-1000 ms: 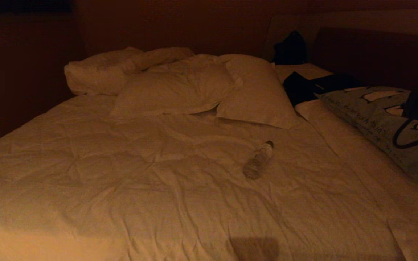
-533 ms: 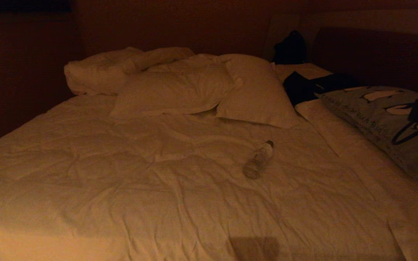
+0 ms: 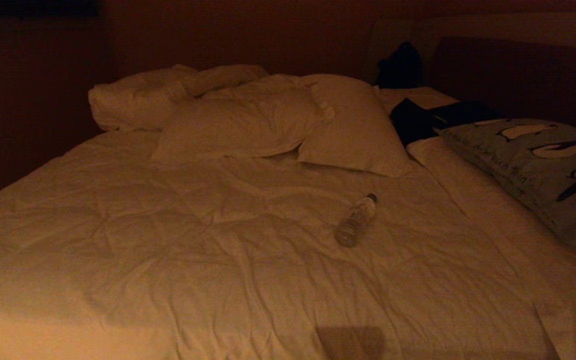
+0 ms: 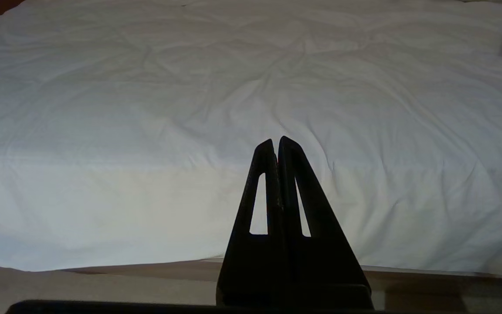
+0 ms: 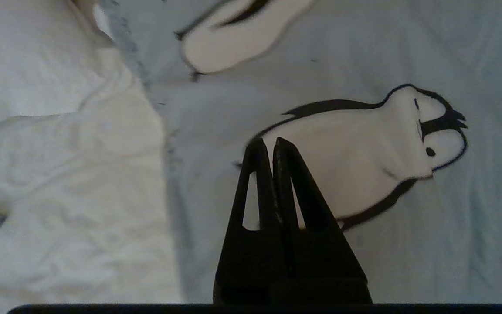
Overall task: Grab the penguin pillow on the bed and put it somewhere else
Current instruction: Pick up the pillow
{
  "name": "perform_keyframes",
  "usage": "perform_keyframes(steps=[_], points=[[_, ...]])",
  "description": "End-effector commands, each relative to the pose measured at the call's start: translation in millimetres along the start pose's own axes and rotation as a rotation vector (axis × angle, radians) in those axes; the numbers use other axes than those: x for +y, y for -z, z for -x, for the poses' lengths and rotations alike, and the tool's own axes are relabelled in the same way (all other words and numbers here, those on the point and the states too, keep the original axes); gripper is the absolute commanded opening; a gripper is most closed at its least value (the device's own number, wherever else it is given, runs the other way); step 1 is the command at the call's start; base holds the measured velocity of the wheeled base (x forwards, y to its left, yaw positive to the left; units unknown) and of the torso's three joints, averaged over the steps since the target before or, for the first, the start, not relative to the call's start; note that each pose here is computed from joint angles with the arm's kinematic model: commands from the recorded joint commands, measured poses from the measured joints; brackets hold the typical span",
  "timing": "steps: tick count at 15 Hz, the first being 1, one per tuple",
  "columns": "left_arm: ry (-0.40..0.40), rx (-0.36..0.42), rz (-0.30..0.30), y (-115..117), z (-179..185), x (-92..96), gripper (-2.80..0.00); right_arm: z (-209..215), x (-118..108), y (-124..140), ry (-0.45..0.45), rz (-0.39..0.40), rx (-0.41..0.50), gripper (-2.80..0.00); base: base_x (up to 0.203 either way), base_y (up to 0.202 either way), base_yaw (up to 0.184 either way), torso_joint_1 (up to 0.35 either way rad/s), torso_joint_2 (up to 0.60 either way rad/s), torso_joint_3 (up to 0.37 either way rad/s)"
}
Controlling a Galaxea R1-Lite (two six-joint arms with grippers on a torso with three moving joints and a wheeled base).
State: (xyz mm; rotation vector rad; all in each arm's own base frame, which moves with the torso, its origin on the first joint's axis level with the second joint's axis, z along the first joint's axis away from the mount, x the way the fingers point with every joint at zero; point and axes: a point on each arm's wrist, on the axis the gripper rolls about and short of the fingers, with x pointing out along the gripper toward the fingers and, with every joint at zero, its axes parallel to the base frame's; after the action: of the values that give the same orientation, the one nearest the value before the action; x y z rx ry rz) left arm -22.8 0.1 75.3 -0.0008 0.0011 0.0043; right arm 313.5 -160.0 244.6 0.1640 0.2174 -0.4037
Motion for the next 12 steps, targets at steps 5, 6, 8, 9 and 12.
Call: perform_keyframes(steps=[5, 6, 8, 9, 12], points=[[0.0, 0.0, 0.001, 0.0, 0.0, 0.0, -2.8, -20.5, -13.3, 14.7, 0.007, -0.013, 0.05, -2.8, 0.0, 0.0, 0.0, 0.0, 0.0, 0.0], [-0.002, 0.0, -0.001, 0.0, 0.0, 0.0, -2.8, -23.9, -14.6, 17.6, 0.009, -0.015, 0.059, -2.8, 0.0, 0.0, 0.0, 0.0, 0.0, 0.0], [-0.002, 0.0, 0.0, 0.0, 0.0, 0.0, -2.8, -30.6, -17.4, 20.8, 0.016, -0.015, 0.069, -2.8, 0.0, 0.0, 0.0, 0.0, 0.0, 0.0], [-0.002, 0.0, 0.0, 0.0, 0.0, 0.0, -2.8, -35.3, -19.7, 23.8, 0.021, -0.017, 0.078, -2.8, 0.0, 0.0, 0.0, 0.0, 0.0, 0.0], [-0.001, 0.0, 0.0, 0.0, 0.0, 0.0, -2.8, -38.6, -21.8, 24.4, 0.026, -0.013, 0.079, 0.0, 0.0, 0.0, 0.0, 0.0, 0.0, 0.0]])
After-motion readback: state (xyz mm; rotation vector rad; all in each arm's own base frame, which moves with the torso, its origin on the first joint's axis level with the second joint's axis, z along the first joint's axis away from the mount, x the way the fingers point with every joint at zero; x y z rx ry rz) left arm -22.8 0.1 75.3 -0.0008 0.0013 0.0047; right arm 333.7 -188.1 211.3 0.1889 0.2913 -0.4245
